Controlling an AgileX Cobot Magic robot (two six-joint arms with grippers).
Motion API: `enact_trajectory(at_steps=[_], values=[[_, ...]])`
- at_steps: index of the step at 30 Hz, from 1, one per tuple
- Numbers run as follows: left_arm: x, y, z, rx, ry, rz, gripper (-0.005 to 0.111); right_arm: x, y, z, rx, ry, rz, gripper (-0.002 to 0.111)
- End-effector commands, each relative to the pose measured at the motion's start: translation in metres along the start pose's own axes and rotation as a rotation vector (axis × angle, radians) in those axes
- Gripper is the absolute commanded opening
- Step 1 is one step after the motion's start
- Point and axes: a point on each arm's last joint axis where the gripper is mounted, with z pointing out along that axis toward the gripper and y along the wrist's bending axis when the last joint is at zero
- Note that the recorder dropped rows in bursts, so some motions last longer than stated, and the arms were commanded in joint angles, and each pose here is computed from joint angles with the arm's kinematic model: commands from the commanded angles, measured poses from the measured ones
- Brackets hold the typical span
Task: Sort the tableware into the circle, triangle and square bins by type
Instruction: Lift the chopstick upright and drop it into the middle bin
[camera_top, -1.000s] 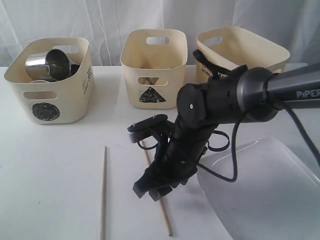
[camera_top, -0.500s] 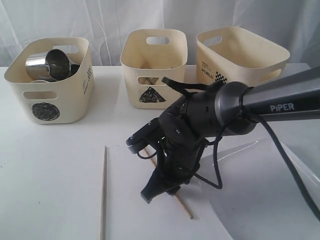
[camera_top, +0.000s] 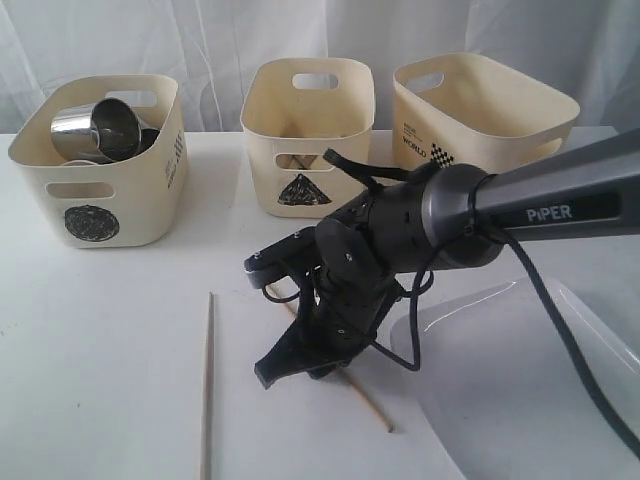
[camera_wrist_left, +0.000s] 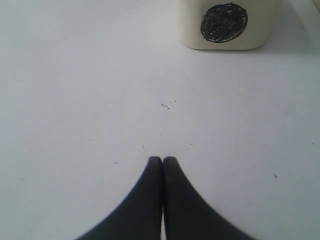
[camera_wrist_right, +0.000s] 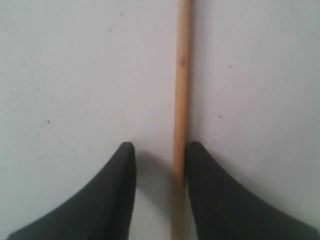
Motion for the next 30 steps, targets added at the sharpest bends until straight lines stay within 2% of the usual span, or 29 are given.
enact_trajectory(at_steps=[1, 4, 9, 14, 20, 24, 27, 30], values=[[0.001, -0.001, 0.000, 0.011, -0.005, -0.006, 0.000, 0.013, 0.001, 0.018, -0.013, 0.106, -0.031, 0.016], [0.001, -0.001, 0.000, 0.011, -0.005, -0.006, 0.000, 0.013, 0.001, 0.018, -0.013, 0.116, -0.043, 0.001], [0.001, -0.001, 0.000, 0.011, -0.005, -0.006, 0.000, 0.010, 0.001, 0.012, -0.013, 0.107, -0.045, 0.000], [0.001, -0.001, 0.000, 0.011, -0.005, -0.006, 0.000, -0.010, 0.003, -0.031, -0.019, 0.031, -0.087, 0.000], [0.001, -0.001, 0.000, 0.011, -0.005, -0.006, 0.000, -0.045, -0.001, -0.100, 0.007, -0.205, -0.116, 0.000], [0.001, -0.001, 0.000, 0.011, -0.005, -0.006, 0.000, -0.066, -0.016, -0.141, 0.021, -0.446, -0.078, 0.000], [0.001, -0.001, 0.000, 0.011, -0.005, -0.006, 0.000, -0.076, -0.035, -0.163, 0.013, -0.627, 0.015, 0.000], [0.001, -0.001, 0.000, 0.011, -0.005, -0.006, 0.000, -0.080, -0.057, -0.171, 0.004, -0.721, 0.110, 0.000]])
